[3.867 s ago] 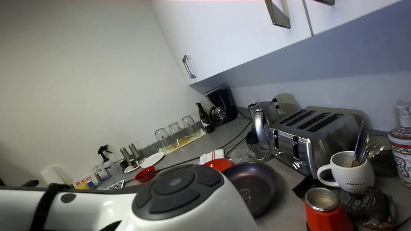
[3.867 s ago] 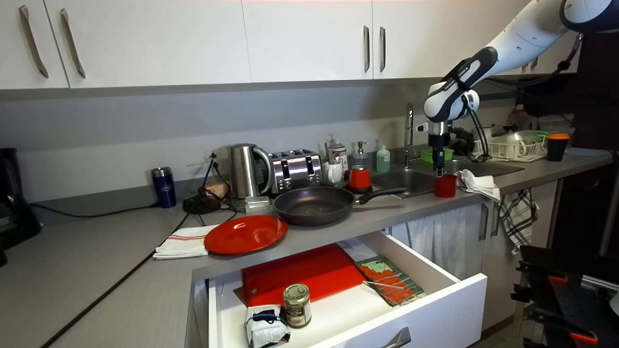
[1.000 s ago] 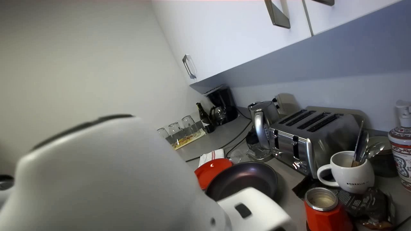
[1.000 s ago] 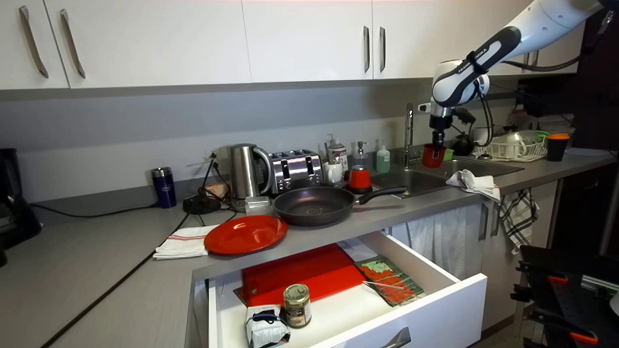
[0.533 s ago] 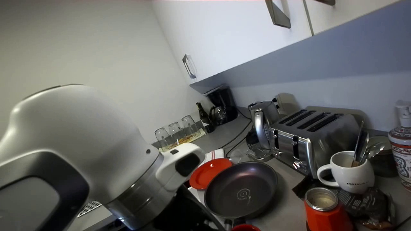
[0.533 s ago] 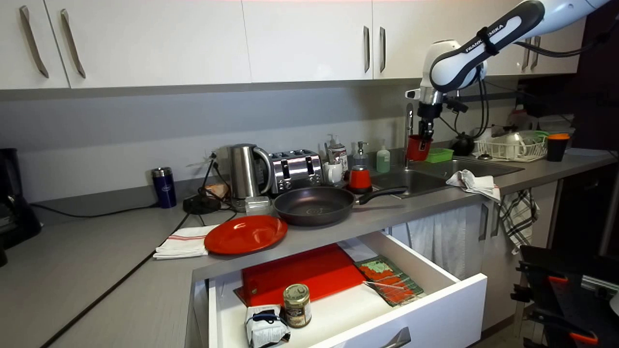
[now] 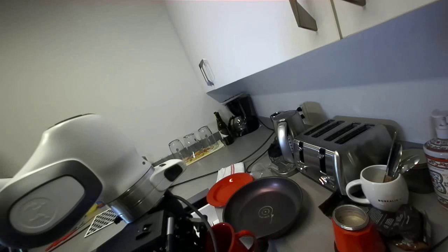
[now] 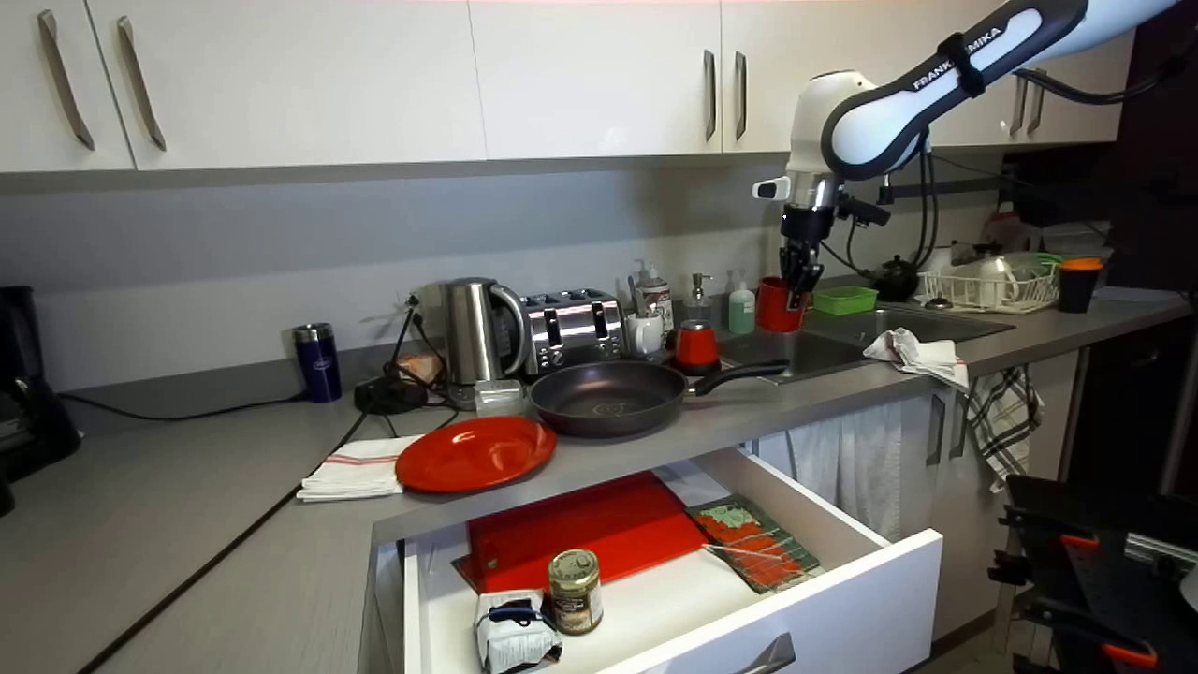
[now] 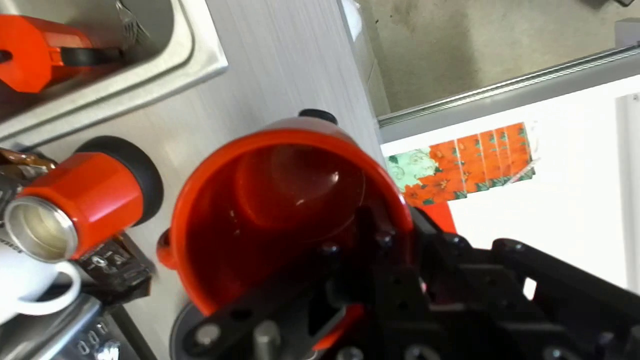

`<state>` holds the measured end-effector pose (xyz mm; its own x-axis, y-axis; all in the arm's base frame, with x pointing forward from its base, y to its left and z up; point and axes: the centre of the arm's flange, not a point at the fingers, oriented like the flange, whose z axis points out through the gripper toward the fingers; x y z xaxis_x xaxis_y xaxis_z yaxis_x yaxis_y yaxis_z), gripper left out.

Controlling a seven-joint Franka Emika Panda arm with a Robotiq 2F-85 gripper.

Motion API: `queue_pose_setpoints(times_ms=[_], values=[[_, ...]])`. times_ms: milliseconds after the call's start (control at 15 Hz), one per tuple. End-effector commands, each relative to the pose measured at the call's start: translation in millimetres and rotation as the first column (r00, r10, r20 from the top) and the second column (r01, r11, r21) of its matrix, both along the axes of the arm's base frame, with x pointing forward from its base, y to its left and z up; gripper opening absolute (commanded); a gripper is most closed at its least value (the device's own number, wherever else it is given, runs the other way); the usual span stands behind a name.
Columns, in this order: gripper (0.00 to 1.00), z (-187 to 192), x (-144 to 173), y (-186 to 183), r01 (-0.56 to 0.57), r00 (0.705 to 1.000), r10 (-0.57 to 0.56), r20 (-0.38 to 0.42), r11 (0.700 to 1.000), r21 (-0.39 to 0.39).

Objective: Pick up the red cup and put it in the drawer

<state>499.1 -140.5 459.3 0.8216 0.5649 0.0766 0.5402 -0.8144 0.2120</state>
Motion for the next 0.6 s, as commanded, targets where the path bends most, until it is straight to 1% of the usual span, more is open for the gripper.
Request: queue_pose_setpoints(times_ms=[0, 200, 400, 467, 533], values=[[0.06, -10.0, -8.1, 45.2, -0.069, 0.997, 0.069, -0.02, 0.997, -0.025], [0.06, -22.8, -8.6, 81.2, -0.129, 0.991, 0.127, -0.042, 0.991, -0.031], [0.06, -32.7, -9.6, 108.4, -0.173, 0.984, 0.171, -0.057, 0.984, -0.033], [0.05, -34.6, -11.4, 113.3, -0.176, 0.983, 0.174, -0.056, 0.984, -0.035], [0.07, -36.4, 0.1, 103.6, -0.171, 0.983, 0.169, -0.072, 0.985, -0.012]])
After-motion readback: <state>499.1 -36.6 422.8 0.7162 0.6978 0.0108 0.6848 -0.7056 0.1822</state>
